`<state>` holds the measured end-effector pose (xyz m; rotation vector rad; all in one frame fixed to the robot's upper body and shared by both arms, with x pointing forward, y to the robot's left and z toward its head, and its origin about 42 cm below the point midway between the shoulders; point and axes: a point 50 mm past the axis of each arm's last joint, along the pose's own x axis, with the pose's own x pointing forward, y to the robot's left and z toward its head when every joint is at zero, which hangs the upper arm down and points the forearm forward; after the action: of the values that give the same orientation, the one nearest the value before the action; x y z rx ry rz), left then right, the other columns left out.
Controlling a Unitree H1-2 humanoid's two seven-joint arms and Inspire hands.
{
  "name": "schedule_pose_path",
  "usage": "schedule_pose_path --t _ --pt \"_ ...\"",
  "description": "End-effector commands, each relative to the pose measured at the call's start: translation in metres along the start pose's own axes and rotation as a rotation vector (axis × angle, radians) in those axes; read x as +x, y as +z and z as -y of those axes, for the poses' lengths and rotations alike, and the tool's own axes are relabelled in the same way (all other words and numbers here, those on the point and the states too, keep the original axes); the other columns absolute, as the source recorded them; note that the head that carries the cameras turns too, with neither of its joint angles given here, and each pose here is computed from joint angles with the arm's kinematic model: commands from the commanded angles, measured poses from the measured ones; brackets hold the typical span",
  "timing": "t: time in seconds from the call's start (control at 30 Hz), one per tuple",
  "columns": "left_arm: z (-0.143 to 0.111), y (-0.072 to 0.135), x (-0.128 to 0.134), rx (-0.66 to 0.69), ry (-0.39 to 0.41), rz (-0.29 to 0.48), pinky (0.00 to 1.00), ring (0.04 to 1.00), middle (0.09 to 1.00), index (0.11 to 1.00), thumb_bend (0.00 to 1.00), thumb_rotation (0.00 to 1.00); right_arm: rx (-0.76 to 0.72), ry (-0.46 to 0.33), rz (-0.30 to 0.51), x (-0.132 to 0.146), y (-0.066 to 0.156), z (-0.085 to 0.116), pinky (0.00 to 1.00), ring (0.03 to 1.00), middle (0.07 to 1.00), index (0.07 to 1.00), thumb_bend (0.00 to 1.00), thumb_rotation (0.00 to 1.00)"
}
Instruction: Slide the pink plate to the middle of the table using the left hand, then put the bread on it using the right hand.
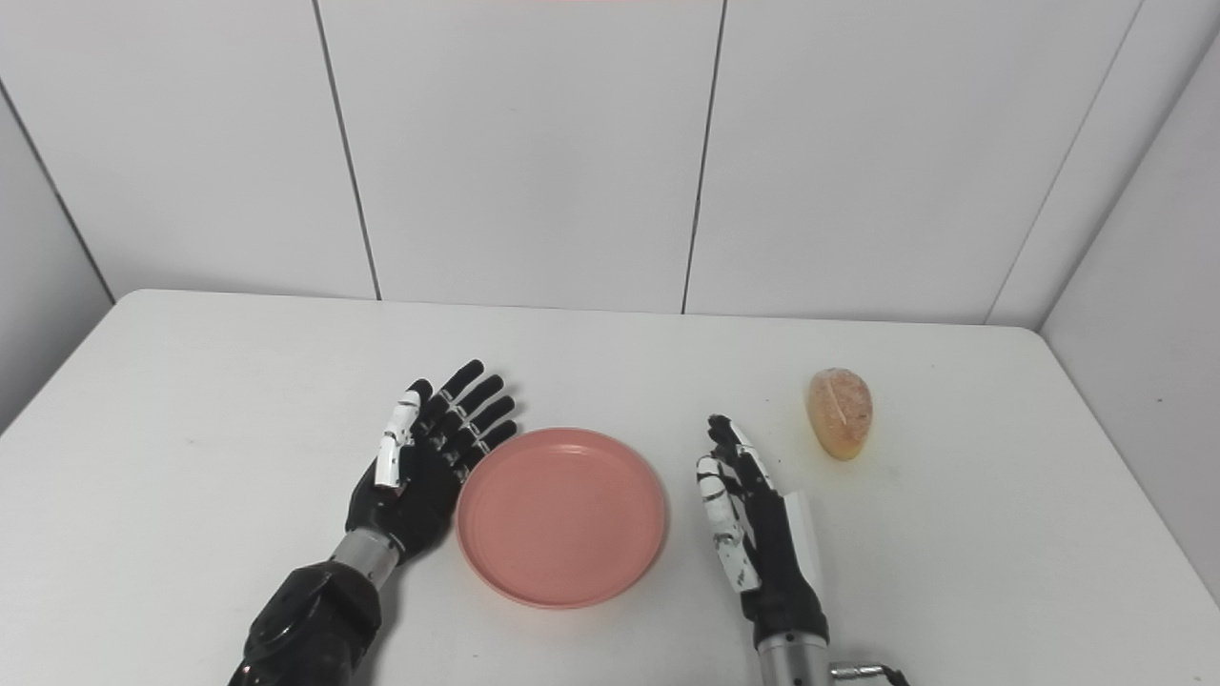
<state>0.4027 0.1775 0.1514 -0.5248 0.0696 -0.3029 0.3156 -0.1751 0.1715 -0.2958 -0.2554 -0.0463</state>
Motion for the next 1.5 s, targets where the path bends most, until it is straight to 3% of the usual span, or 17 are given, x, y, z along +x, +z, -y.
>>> schedule_pose_path --t 0.0,0.3,0.53,0.67,0.87,1.07,1.27,1.47 --pt "-0.014 -0.019 -0.011 -0.009 0.056 -0.06 0.89 0.882 0.887 0.87 0.32 1.0 -0.036 -0.027 0.083 0.015 0.024 0.01 0.79 0.881 0.89 0.887 0.41 1.0" --pt "-0.023 -0.021 -0.012 -0.014 0.083 -0.047 0.89 0.883 0.884 0.872 0.31 1.0 -0.195 -0.08 0.149 0.032 0.043 0.031 0.82 0.87 0.877 0.874 0.38 1.0" --pt "-0.034 -0.019 -0.014 -0.019 0.084 -0.034 0.91 0.893 0.892 0.88 0.31 1.0 -0.269 -0.125 0.184 0.055 0.061 0.045 0.83 0.884 0.897 0.887 0.49 1.0" --pt "-0.04 -0.017 -0.014 -0.026 0.065 -0.029 0.92 0.897 0.9 0.895 0.31 1.0 -0.322 -0.148 0.169 0.067 0.072 0.052 0.83 0.887 0.908 0.9 0.5 1.0" --pt "-0.048 -0.013 -0.015 -0.046 0.071 -0.025 0.93 0.901 0.901 0.894 0.3 1.0 -0.386 -0.215 0.169 0.077 0.083 0.062 0.8 0.889 0.927 0.922 0.51 0.89" --pt "-0.054 -0.01 -0.015 -0.05 0.078 -0.021 0.92 0.89 0.888 0.882 0.3 1.0 -0.45 -0.327 0.138 0.086 0.091 0.075 0.78 0.88 0.922 0.921 0.6 0.8" --pt "-0.061 -0.008 -0.014 -0.06 0.061 -0.012 0.93 0.906 0.91 0.904 0.3 1.0 -0.514 -0.405 0.081 0.097 0.093 0.086 0.78 0.877 0.915 0.926 0.67 0.67" --pt "-0.063 -0.004 -0.015 -0.055 0.065 -0.008 0.93 0.911 0.914 0.912 0.3 1.0 -0.631 -0.444 0.004 0.109 0.088 0.093 0.74 0.866 0.915 0.934 0.75 0.61"
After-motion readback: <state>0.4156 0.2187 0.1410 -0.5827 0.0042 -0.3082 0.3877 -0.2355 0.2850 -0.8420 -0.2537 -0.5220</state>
